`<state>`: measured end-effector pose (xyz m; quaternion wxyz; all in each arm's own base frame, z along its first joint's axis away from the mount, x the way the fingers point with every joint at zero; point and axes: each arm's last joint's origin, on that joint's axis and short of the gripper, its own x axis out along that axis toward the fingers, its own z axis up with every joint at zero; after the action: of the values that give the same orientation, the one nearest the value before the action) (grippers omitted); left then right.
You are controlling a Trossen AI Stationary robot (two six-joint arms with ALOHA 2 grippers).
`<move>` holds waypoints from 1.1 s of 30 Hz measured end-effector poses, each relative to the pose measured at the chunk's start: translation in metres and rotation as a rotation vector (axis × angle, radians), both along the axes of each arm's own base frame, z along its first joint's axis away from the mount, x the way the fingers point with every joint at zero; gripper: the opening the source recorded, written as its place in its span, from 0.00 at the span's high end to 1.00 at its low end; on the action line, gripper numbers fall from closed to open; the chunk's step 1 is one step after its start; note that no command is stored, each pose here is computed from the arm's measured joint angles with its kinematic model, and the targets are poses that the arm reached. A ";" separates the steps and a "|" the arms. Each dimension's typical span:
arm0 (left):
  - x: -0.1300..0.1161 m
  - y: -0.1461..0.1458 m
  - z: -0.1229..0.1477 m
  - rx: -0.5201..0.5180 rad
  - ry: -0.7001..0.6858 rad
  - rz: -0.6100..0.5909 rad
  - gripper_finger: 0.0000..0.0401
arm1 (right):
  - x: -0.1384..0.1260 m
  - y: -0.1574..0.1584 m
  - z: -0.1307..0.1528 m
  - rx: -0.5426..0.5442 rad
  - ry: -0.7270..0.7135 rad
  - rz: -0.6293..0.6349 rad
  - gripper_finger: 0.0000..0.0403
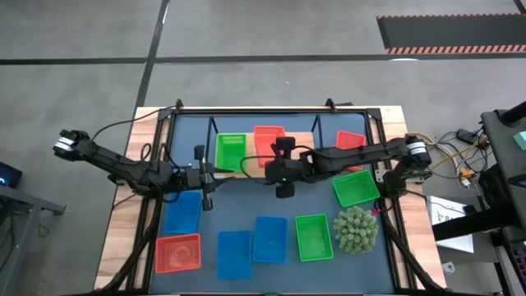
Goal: Stack baskets on shelf by color
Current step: Put the middle orange basket on the shelf
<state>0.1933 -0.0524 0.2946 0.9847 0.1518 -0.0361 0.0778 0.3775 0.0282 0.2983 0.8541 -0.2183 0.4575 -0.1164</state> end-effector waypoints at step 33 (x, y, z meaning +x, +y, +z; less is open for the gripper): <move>0.000 0.000 0.000 0.000 0.001 0.000 0.87 | 0.043 -0.031 -0.070 0.025 0.057 -0.109 0.97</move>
<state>0.1934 -0.0523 0.2943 0.9847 0.1520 -0.0356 0.0779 0.4207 -0.0024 0.2282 0.8358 -0.1857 0.4942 -0.1509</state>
